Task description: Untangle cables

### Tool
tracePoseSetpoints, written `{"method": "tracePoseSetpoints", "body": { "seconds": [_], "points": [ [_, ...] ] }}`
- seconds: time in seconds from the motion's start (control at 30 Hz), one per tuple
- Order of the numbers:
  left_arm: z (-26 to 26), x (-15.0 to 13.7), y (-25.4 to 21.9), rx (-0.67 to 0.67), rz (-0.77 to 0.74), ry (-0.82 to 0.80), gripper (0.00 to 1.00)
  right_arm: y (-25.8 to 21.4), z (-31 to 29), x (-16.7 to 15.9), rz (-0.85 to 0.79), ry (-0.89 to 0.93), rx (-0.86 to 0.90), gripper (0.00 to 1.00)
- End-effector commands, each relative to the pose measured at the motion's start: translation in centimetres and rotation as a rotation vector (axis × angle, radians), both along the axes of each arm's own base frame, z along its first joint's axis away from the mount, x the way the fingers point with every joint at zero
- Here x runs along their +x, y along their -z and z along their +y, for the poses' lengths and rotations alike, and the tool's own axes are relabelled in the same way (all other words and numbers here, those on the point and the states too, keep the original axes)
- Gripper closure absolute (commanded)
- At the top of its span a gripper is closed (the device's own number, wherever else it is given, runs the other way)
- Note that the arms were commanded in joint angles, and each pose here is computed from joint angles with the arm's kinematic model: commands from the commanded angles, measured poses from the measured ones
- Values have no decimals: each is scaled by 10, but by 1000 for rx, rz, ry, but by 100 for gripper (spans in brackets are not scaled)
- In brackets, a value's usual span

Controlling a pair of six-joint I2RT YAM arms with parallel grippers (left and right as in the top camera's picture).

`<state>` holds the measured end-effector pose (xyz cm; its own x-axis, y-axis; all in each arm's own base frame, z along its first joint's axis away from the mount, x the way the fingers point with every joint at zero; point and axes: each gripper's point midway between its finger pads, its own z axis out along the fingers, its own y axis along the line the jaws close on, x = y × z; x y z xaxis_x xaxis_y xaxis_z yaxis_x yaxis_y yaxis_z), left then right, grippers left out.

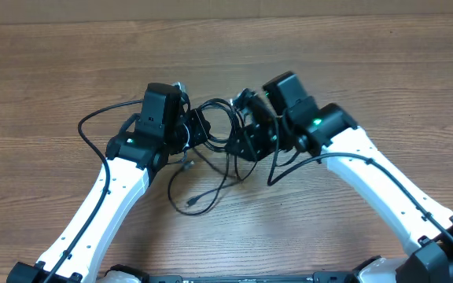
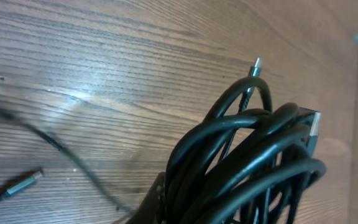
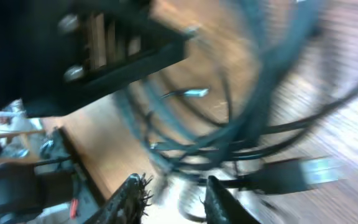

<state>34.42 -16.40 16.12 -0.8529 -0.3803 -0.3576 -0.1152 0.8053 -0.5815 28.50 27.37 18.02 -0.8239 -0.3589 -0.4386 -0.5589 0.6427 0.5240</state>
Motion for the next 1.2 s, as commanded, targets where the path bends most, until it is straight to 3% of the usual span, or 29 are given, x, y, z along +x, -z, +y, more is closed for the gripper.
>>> {"method": "tracePoseSetpoints", "body": {
  "seconds": [0.0,0.33,0.93,1.17],
  "points": [
    [-2,4,-9,34,-61,69,96,-7,-7,12,-49,32,-10,63],
    [-4,4,-10,27,-62,75,96,19,-27,26,-103,110,-144,59],
    [7,6,1,130,-76,98,91,-3,-18,24,-125,60,-85,55],
    [0,6,12,98,-31,110,96,4,-26,33,-159,97,-136,52]
  ]
}}
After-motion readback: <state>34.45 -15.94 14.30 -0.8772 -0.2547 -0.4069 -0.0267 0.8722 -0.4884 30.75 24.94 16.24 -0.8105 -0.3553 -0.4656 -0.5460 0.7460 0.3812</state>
